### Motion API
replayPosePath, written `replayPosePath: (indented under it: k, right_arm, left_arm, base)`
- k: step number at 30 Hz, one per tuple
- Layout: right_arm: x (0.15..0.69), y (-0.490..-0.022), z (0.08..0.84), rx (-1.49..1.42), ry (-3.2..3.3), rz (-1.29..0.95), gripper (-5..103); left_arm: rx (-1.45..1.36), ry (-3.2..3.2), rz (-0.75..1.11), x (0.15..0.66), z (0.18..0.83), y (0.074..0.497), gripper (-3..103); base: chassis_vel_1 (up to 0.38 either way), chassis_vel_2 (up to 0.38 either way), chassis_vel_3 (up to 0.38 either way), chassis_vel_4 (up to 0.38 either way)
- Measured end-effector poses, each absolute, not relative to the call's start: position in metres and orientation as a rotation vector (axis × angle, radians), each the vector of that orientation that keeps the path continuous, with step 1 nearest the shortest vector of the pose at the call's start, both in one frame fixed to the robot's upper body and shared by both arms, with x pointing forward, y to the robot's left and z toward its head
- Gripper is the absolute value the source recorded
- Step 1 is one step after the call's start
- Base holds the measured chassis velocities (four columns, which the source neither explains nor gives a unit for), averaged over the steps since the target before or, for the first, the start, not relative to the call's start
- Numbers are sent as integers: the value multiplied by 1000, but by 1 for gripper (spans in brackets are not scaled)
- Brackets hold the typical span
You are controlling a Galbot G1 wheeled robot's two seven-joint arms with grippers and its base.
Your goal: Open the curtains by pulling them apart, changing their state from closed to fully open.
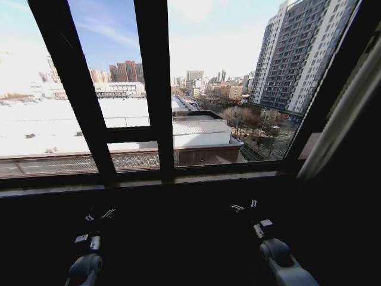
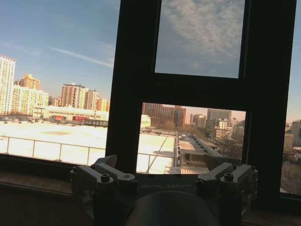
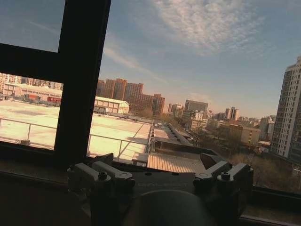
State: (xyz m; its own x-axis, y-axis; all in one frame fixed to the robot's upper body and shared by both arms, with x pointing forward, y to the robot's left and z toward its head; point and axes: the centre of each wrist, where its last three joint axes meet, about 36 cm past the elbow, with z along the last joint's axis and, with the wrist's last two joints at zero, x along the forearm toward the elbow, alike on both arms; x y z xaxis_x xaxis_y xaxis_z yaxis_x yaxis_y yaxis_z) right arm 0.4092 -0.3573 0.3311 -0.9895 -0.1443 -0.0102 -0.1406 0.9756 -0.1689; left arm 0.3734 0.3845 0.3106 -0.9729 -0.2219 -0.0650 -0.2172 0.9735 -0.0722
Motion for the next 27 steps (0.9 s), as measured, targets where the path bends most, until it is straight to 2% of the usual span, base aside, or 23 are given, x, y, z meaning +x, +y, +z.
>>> replayPosePath:
  k: [11, 27]
  right_arm:
    - [409, -357, 331, -223, 3100, -263, 100]
    - [409, -357, 331, -224, 3100, -263, 100]
  left_arm:
    - [-339, 3048, -99, 374, 311, 384, 100]
    - [-340, 3048, -99, 373, 311, 385, 100]
  base:
    - [43, -18, -47, 5]
    - [126, -123, -133, 130]
